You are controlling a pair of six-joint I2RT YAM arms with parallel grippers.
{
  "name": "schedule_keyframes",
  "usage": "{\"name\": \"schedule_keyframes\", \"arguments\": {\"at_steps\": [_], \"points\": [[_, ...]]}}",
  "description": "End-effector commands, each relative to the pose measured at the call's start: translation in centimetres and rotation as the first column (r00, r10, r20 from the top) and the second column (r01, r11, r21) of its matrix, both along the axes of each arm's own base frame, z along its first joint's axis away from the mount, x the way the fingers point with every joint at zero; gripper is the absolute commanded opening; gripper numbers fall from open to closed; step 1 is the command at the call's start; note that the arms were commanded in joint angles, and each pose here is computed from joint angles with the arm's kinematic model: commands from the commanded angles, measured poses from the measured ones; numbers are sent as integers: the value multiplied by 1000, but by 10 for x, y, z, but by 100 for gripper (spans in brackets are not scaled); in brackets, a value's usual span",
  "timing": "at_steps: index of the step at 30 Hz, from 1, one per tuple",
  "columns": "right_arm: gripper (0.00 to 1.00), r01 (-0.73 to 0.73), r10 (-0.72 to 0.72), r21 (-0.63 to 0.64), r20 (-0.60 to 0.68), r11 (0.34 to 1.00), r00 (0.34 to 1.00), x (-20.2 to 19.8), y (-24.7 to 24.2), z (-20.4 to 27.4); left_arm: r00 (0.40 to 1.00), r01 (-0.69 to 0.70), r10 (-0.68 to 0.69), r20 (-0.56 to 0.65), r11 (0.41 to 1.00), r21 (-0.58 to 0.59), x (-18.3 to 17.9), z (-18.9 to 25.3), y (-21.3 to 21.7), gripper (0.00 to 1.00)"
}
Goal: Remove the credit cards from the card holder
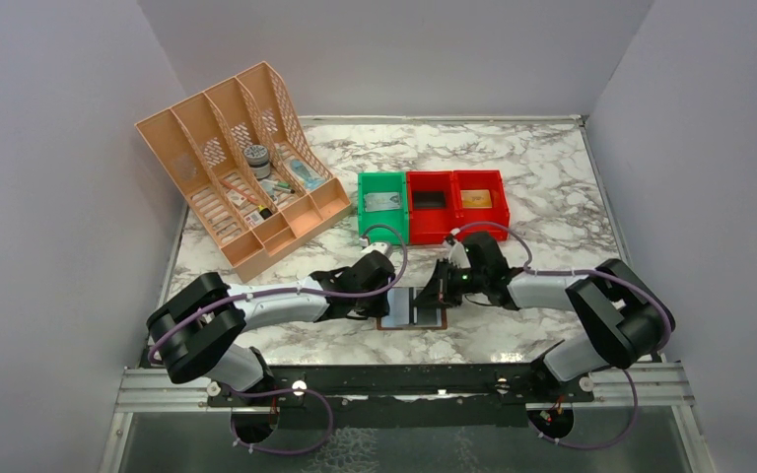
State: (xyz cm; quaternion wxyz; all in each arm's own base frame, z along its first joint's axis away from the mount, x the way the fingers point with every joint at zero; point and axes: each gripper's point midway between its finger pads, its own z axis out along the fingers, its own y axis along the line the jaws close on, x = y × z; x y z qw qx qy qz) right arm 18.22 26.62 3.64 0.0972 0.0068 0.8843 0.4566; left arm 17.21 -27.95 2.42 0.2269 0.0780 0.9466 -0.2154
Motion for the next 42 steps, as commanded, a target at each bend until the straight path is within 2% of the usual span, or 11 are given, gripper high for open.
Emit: {"name": "schedule_keyframes", "arguments": {"at_steps": [1, 6, 12, 16, 19, 22, 26, 30, 34, 39, 42], "points": [[5, -3, 3, 24, -13, 1000, 1000, 4, 4, 1, 1000, 15, -15, -2, 999, 43, -4, -9, 9, 3], [13, 45, -40, 121, -45, 992, 998, 6, 13, 5, 1000, 9, -8, -14, 999, 38, -5, -10, 8, 3], [17, 92, -89, 118, -29, 989, 996, 11, 12, 5, 1000, 4, -3, -26, 999, 45, -8, -14, 11, 2], [18, 66, -62, 147, -27, 987, 998, 6, 18, 6, 1000, 5, -4, -28, 999, 38, -9, -14, 10, 2], [18, 43, -40, 147, -27, 988, 999, 3, 26, 2, 1000, 4, -3, -29, 999, 39, -9, -15, 10, 2], [7, 63, -61, 138, -20, 988, 998, 4, 26, 0, 1000, 3, -2, -28, 999, 35, -9, -14, 9, 2], [1, 81, -82, 57, 20, 995, 996, 11, 19, 0, 1000, -4, 5, -26, 999, 34, -9, -13, 10, 2], [1, 71, -72, 17, 64, 997, 995, 14, 11, 6, 1000, -5, 6, -24, 999, 38, -9, -13, 12, 1], [2, 27, -28, 13, 52, 1000, 998, 9, 7, 6, 1000, -3, 4, -24, 999, 43, -9, -14, 13, 1], [2, -6, 5, 40, 46, 999, 999, 6, 9, 12, 1000, 10, -9, -22, 999, 39, -10, -13, 12, 1], [6, 19, -21, 64, 32, 998, 999, 9, 11, 14, 999, 40, -39, -26, 999, 35, -11, -12, 8, 1]]}}
